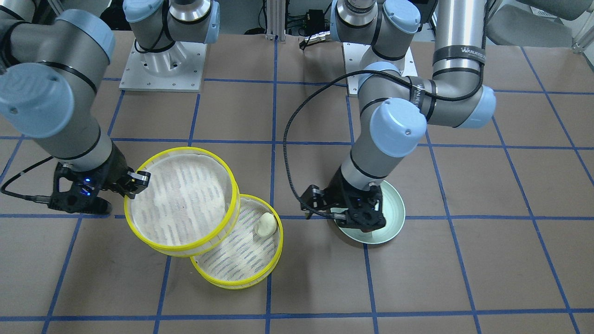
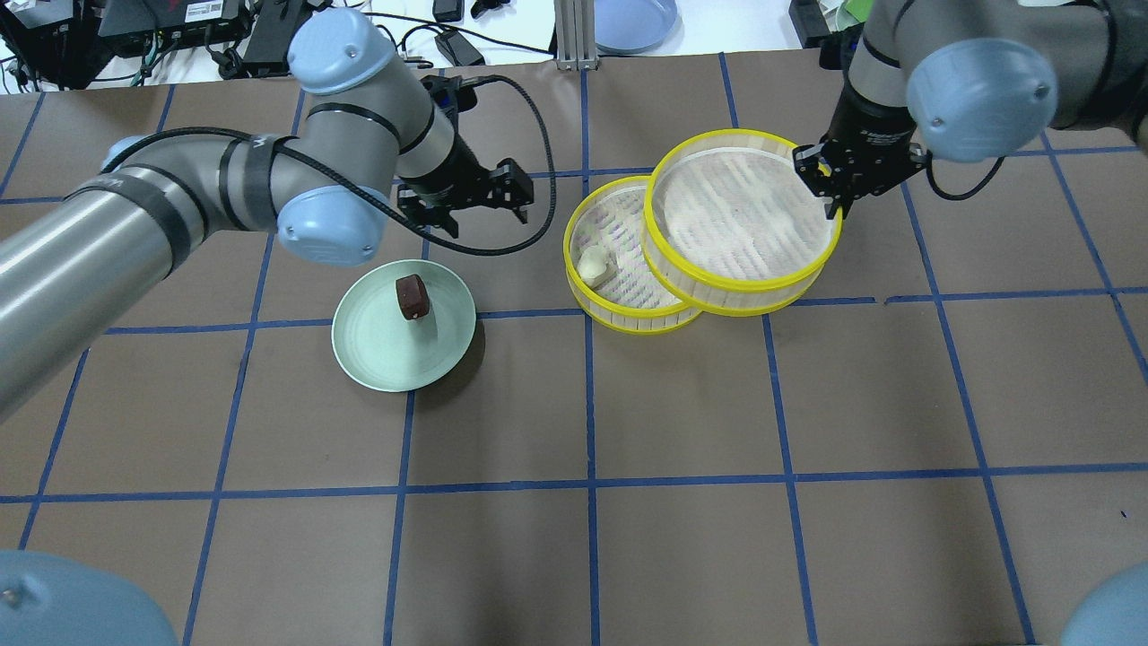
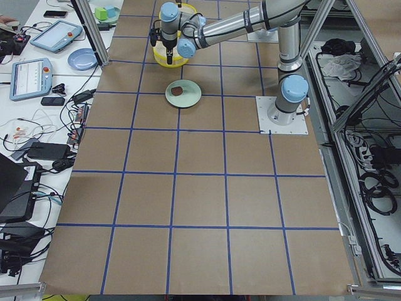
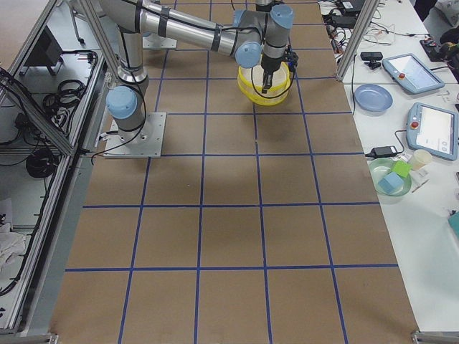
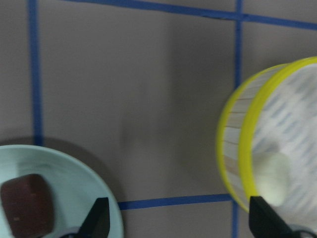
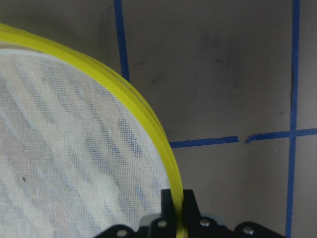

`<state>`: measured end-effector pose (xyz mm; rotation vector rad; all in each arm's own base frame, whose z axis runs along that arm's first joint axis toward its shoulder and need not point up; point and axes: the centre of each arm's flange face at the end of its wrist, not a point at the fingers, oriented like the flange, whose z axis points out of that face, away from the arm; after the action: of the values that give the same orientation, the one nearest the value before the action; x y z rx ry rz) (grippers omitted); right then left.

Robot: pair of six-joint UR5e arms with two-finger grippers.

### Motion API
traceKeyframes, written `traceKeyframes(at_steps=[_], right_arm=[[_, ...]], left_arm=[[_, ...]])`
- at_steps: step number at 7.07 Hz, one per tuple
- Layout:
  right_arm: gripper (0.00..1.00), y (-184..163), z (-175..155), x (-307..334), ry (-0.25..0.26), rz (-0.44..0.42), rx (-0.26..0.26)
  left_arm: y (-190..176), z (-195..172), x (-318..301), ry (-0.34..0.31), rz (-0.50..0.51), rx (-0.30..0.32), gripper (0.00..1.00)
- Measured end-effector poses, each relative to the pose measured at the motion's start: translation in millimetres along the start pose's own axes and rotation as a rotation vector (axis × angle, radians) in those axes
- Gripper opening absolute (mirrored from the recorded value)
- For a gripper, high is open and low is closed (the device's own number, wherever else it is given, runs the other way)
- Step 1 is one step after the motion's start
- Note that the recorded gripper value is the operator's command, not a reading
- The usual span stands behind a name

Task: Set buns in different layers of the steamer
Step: 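Restack the top tier with the right gripper while the left returns to the plate, then grasp the brown chocolate bun with the left gripper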

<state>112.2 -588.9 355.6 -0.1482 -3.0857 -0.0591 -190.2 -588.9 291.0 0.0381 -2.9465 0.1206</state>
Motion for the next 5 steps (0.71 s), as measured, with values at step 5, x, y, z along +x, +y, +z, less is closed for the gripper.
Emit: traceKeyframes(at_steps=[5], right_arm=[[0.0,-16,57,-83,-0.006,0.045,0.06]], left_arm=[[28,60,-103,-0.062,-0.035,-0.195,0.77]])
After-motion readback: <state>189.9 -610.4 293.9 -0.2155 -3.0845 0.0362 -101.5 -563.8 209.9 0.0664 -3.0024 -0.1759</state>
